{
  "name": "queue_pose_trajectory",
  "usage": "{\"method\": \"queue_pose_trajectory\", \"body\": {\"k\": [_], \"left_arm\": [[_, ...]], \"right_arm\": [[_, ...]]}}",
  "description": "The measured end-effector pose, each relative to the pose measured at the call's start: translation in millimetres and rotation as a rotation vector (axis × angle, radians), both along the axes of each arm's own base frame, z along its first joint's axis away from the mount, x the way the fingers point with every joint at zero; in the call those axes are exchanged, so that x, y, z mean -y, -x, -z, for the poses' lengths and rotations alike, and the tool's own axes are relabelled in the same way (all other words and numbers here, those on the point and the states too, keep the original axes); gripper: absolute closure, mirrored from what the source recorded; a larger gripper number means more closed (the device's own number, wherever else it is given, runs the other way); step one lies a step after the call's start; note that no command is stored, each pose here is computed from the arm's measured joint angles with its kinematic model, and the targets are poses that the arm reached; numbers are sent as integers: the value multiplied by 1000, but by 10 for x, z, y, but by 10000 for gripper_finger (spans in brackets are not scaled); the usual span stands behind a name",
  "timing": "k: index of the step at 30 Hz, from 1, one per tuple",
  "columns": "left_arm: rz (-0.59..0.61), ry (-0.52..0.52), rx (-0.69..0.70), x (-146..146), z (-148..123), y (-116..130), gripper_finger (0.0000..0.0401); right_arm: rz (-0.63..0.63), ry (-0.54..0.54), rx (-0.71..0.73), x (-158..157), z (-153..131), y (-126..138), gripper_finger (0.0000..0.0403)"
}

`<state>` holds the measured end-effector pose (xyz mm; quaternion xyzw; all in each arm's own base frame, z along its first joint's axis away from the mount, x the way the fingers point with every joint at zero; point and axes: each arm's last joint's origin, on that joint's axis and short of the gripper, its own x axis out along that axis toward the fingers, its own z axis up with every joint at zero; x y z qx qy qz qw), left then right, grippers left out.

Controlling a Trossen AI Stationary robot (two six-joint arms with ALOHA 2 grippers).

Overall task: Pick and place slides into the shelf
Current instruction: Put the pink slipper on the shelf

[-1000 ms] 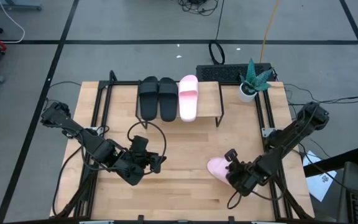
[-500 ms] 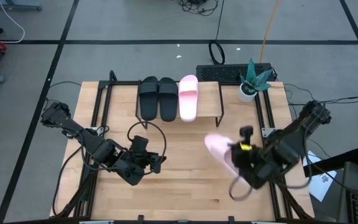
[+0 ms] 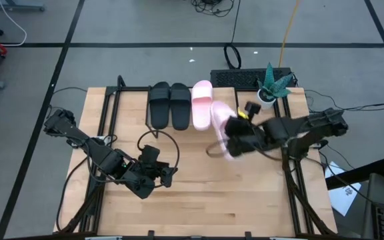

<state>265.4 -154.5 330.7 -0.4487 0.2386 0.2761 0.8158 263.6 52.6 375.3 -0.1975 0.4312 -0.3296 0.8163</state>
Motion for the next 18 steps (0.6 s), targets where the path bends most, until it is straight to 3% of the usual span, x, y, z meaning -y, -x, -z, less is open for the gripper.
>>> {"method": "queue_pose_trajectory", "body": {"k": [6, 18], "left_arm": [[-20, -57, -89, -77, 47, 69, 162], [-103, -132, -170, -402, -166, 481, 162]], "right_arm": [[99, 68, -81, 456, 3, -90, 402], [111, 145, -89, 1044, -57, -319, 403]]}}
